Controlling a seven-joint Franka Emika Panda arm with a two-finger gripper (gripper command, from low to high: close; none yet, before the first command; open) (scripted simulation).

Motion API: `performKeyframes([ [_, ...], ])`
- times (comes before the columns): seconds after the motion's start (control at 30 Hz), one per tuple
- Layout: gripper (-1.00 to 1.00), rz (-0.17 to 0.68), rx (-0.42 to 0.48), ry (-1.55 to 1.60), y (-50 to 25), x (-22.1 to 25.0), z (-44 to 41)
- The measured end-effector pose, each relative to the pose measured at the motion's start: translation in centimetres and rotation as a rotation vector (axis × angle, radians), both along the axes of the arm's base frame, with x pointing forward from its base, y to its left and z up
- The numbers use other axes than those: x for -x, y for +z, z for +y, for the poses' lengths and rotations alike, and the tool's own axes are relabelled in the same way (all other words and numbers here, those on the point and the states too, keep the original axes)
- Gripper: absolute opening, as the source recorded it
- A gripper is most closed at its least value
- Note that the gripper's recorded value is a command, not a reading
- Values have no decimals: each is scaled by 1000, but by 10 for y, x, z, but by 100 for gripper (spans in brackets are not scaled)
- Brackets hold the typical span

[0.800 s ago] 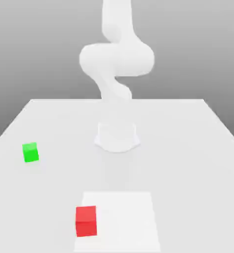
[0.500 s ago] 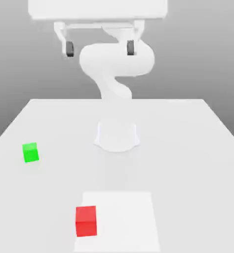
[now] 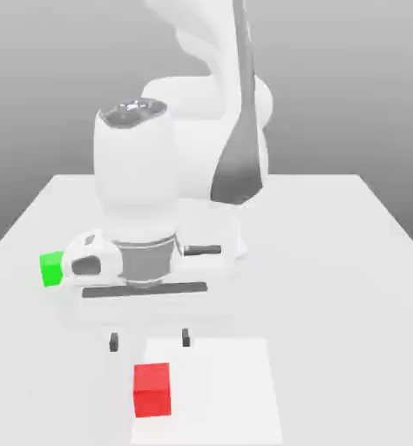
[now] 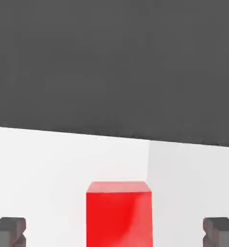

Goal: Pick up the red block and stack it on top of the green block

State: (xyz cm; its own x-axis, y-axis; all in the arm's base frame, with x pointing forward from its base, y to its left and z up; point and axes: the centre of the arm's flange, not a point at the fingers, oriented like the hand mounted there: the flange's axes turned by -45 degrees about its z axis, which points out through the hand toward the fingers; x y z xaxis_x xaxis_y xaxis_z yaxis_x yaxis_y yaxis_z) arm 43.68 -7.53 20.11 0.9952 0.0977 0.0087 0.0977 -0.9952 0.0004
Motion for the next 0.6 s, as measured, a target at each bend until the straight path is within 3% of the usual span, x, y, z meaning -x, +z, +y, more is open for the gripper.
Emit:
performKeyframes([
  [0.13,0,9,1,1,-48,2,0],
  [0.17,-100,9,1,1,-55,3,0],
  [0.4,-100,9,1,2,-54,3,0],
  [0.6,-100,9,3,-27,6,6,-8],
])
